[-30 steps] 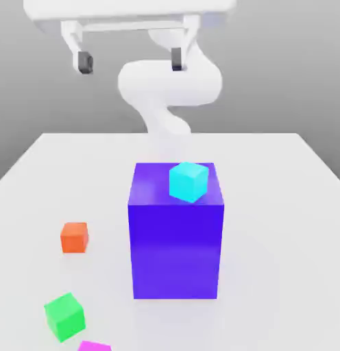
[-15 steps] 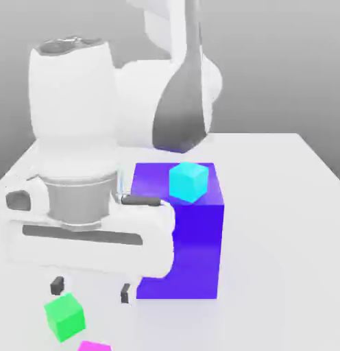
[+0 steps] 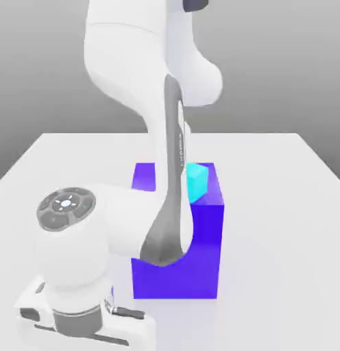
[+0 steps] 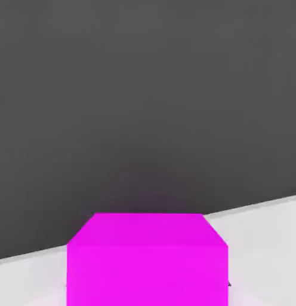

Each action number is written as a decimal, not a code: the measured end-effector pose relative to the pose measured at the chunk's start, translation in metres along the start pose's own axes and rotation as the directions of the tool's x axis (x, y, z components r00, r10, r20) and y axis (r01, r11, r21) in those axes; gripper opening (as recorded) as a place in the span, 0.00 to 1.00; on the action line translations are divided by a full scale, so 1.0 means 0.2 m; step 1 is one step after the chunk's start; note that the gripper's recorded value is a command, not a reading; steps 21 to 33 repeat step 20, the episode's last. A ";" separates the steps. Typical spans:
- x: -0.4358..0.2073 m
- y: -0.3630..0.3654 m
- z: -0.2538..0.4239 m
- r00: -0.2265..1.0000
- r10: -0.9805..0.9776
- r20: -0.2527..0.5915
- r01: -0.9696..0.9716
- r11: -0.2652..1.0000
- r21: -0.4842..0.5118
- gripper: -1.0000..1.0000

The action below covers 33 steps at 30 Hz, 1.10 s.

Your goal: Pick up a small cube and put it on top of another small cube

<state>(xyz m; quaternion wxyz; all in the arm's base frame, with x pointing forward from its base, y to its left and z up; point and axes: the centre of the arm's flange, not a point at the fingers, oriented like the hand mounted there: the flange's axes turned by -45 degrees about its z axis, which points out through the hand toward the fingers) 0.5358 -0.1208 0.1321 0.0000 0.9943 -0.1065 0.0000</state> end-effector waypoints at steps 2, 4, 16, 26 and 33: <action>0.00 0.00 -0.11 1.000 0.000 0.000 0.000 1.000 0.000 0.00; 0.00 0.00 -0.25 1.000 0.000 0.000 0.000 1.000 0.000 0.00; -0.38 0.42 -0.30 0.999 0.050 0.000 -0.050 0.999 0.001 0.00; -0.38 0.42 -0.25 0.999 0.050 0.000 -0.050 0.999 0.001 1.00; -0.38 0.42 -0.25 0.999 0.050 0.000 -0.050 0.999 0.001 1.00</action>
